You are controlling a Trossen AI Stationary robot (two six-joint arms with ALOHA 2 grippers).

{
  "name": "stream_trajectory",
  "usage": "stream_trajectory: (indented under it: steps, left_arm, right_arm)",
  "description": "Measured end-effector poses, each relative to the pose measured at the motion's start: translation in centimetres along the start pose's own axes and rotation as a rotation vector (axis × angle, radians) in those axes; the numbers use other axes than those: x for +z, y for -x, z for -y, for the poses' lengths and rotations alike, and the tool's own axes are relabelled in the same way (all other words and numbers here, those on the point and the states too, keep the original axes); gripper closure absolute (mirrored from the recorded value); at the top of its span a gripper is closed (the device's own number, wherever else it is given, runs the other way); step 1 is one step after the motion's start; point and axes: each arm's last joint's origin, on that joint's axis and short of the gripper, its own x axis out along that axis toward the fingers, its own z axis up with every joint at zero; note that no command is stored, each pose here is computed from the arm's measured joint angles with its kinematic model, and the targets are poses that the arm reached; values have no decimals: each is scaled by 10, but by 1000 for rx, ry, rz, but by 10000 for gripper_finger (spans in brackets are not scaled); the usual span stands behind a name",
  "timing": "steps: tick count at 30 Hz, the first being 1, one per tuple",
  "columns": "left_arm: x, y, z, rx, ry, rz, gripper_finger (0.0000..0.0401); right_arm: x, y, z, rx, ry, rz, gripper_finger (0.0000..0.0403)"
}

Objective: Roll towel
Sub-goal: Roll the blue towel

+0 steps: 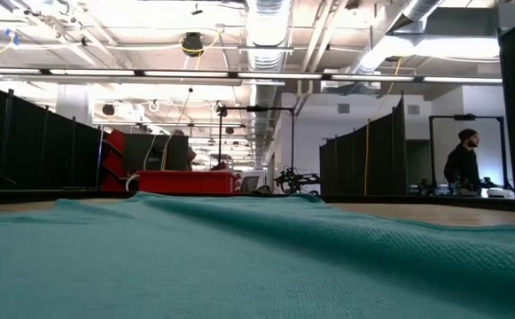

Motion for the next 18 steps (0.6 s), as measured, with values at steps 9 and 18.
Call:
stream_trajectory:
  steps: [9,18]
  left_arm:
    - [10,55,-4,-66,35,106,401]
    - [20,98,-40,36,70,195,401]
  right_arm:
    - [5,20,-21,59,39,-12,403]
    - [39,67,-33,-24,92,32,403]
